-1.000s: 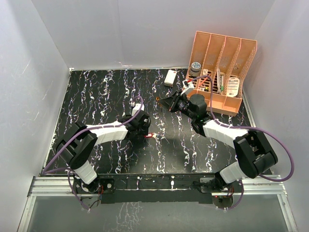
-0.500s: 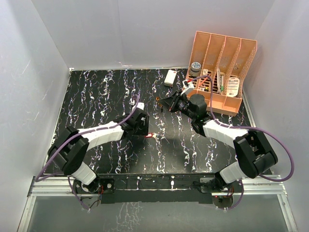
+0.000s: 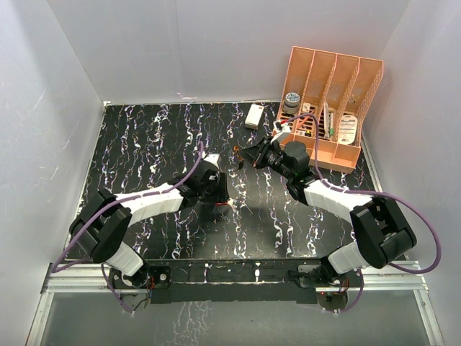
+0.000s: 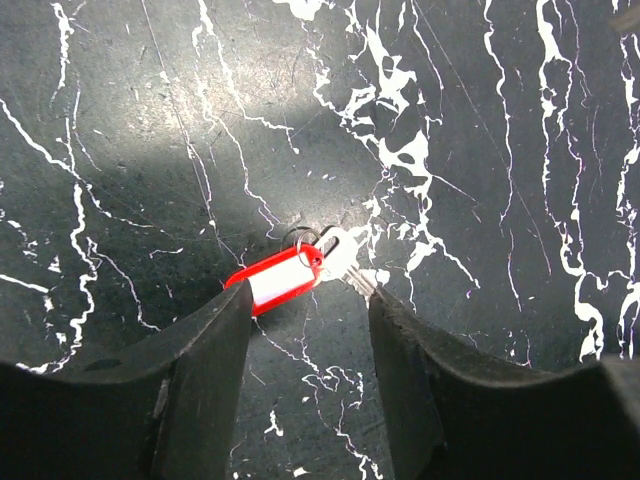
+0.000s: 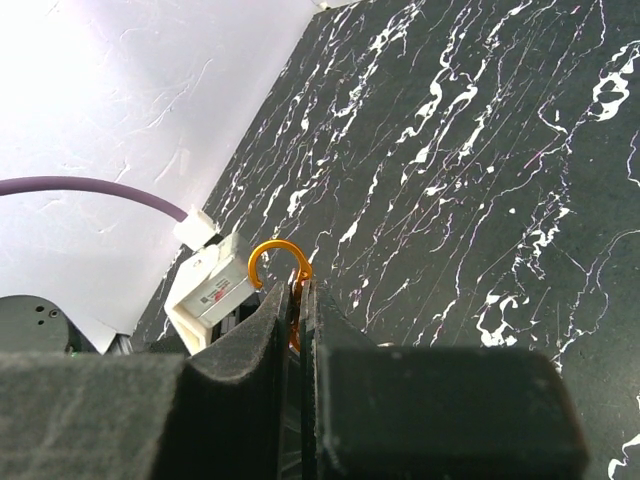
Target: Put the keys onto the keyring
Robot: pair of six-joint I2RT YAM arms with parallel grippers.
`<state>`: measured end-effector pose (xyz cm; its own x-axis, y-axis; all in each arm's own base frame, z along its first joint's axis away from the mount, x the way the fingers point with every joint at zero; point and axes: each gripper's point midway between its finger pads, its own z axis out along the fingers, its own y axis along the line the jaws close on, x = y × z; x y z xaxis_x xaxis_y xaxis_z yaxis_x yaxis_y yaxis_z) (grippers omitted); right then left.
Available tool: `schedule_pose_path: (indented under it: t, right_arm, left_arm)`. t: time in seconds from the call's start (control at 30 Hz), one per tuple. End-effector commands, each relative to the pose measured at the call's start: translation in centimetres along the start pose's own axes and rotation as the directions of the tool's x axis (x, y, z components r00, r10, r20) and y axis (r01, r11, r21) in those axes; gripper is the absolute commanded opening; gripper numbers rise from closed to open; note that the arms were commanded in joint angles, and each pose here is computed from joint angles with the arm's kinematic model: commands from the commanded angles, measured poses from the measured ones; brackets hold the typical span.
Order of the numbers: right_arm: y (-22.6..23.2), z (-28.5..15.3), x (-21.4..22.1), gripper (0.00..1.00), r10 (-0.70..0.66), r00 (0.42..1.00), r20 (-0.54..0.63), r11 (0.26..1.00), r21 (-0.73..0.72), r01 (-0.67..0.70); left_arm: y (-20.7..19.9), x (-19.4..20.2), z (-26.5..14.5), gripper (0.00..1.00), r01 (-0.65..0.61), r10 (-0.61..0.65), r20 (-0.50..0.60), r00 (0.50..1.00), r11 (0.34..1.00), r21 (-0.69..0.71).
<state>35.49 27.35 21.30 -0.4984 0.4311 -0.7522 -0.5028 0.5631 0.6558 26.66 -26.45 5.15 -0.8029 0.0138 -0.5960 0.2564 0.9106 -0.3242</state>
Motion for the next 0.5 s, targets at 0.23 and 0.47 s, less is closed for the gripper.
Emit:
schedule_pose_path:
  t: [0.23, 0.47]
  right_arm:
    - [1.3, -0.7, -2.6, 0.0, -0.044, 0.995, 0.087, 0.998, -0.028, 0.047]
    - [1.1, -0.8, -2.6, 0.0, -0.044, 0.995, 0.086, 0.999, -0.024, 0.047]
  left_arm:
    - [-1.0, 0.4, 1.5, 0.39, 0.038, -0.037, -0.025, 0.999, 0.998, 0.044]
    - [-0.7, 0.6, 2.0, 0.39, 0.035, -0.034, -0.027, 0.999, 0.999, 0.032]
